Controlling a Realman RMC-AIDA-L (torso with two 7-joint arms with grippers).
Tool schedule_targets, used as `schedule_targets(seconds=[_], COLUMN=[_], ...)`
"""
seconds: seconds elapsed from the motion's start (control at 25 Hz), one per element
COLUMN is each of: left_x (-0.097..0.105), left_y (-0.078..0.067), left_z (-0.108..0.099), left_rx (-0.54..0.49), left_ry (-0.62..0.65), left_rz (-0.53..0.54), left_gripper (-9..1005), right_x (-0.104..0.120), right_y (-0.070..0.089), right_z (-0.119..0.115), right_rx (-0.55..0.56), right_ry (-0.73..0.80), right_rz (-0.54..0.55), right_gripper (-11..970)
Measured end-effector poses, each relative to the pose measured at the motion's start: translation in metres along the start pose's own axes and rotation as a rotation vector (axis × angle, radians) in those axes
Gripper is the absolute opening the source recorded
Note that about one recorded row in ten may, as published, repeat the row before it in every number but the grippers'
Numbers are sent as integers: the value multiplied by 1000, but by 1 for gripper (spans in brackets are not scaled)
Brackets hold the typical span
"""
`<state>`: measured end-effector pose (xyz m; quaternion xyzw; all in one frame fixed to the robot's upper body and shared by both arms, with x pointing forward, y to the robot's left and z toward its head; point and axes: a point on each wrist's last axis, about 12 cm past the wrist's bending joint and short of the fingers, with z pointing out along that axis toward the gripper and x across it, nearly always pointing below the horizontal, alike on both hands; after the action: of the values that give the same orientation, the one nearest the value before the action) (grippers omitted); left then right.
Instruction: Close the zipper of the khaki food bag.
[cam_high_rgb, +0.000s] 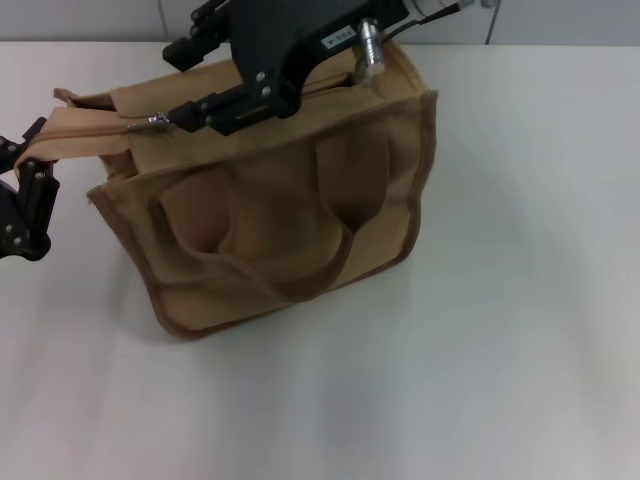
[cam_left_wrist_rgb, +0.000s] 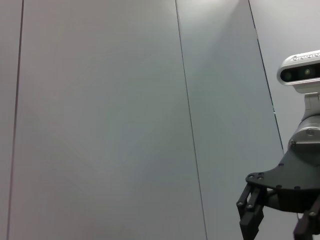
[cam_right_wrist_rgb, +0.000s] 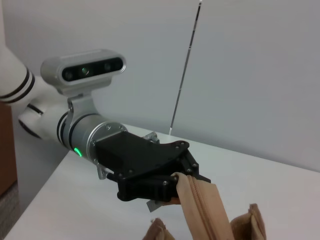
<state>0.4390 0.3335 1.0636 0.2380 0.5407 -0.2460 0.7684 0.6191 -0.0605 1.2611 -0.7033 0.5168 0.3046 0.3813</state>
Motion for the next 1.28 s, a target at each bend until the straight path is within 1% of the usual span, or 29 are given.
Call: schedule_targets(seconds=[0.28, 0.48, 0.72, 0.92, 1.0, 1.24, 1.28], left_x=[-1, -1, -1, -1, 0, 0, 0], left_y=[0, 0, 0, 0, -1, -1, -1], left_z=[1, 2, 3, 4, 6, 7, 8], left_rx=[8, 13, 15, 17, 21, 27, 29], left_ry=[-7, -8, -9, -11, -16, -19, -19], left_rz=[-4, -5, -11, -13, -20, -22, -22], left_gripper=[43, 44, 46, 47, 48, 50, 50], right_x=[-5, -7, -9, -11, -12, -15, -15], right_y=[3, 4, 4, 6, 6, 5, 5], right_z=[10, 18, 25, 34, 39, 43, 44], right_rx=[-32, -28, -25, -29, -25, -17, -17], right_ry=[31, 58, 72, 101, 116, 128, 129], right_rz=[-41, -68, -90, -122, -139, -149, -150], right_gripper=[494, 343, 283, 253, 250, 241, 224])
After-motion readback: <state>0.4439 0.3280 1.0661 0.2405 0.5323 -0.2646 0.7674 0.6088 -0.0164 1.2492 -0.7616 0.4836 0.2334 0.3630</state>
